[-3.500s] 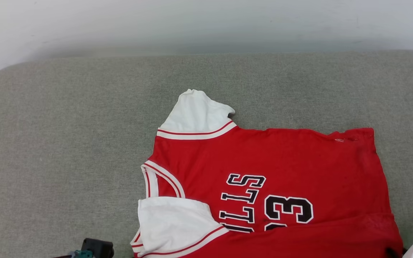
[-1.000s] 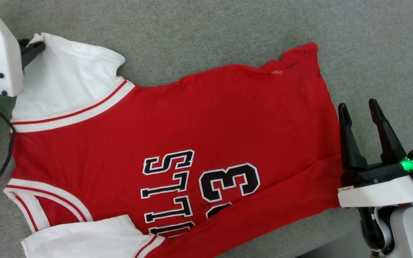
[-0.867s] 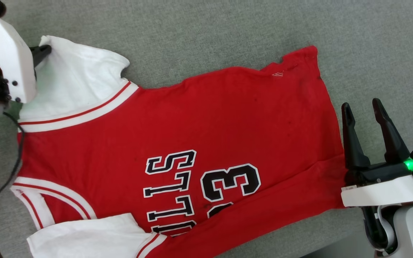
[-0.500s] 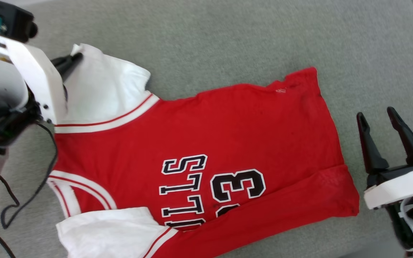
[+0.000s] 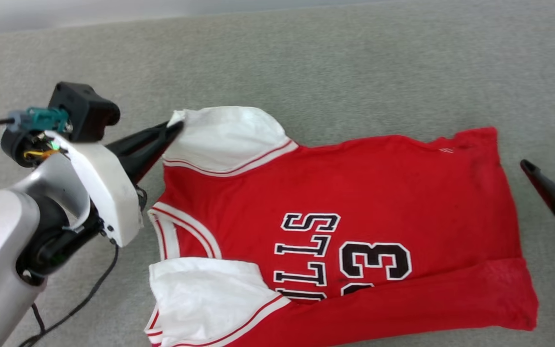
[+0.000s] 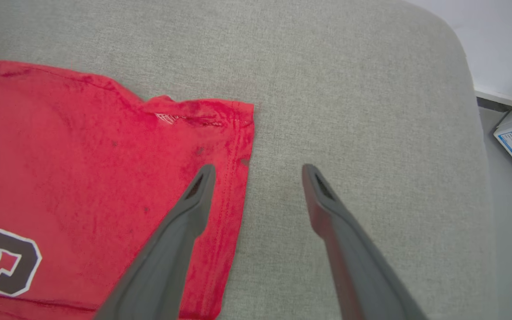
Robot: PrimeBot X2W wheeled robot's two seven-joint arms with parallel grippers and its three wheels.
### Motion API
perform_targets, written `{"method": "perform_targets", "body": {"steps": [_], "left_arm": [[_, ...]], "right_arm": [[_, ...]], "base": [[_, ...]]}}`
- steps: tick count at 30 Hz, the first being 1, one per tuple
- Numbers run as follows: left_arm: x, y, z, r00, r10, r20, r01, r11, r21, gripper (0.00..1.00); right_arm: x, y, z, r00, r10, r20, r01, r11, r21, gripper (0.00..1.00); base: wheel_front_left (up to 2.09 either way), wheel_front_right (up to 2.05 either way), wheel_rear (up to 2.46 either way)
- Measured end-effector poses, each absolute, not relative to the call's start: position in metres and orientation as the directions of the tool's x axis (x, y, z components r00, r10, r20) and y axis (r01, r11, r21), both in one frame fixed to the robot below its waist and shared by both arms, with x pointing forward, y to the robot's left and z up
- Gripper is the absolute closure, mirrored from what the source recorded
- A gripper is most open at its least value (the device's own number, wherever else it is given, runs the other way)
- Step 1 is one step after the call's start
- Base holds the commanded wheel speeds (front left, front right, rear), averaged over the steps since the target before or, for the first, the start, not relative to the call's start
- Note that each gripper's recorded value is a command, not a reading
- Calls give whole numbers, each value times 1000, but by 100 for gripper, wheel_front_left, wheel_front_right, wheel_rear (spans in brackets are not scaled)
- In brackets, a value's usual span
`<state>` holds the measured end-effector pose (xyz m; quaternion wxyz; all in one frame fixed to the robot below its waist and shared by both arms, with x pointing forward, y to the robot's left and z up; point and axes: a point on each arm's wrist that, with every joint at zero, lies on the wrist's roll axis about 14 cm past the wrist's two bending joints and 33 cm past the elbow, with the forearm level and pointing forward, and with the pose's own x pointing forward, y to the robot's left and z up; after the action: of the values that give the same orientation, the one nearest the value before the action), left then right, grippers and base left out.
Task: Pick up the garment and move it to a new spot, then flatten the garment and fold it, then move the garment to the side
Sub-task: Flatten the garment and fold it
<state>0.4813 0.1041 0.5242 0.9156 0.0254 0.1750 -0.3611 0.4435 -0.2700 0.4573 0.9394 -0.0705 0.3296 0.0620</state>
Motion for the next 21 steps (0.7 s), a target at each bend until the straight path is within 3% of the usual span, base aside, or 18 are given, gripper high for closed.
{"method": "perform_targets", "body": {"steps": [15,21], "left_arm": [[449,111,512,703,-643,-304,658,750,-66,100],[438,110,496,689,-644,-333,652,751,-102,100]], "right_arm": [[493,-251,382,518,8,-855,-292,942,-168,0],[501,-248,360,477,3,-879,-309,937,-165,0]], "base": [[0,0,0],[0,0,0]]}}
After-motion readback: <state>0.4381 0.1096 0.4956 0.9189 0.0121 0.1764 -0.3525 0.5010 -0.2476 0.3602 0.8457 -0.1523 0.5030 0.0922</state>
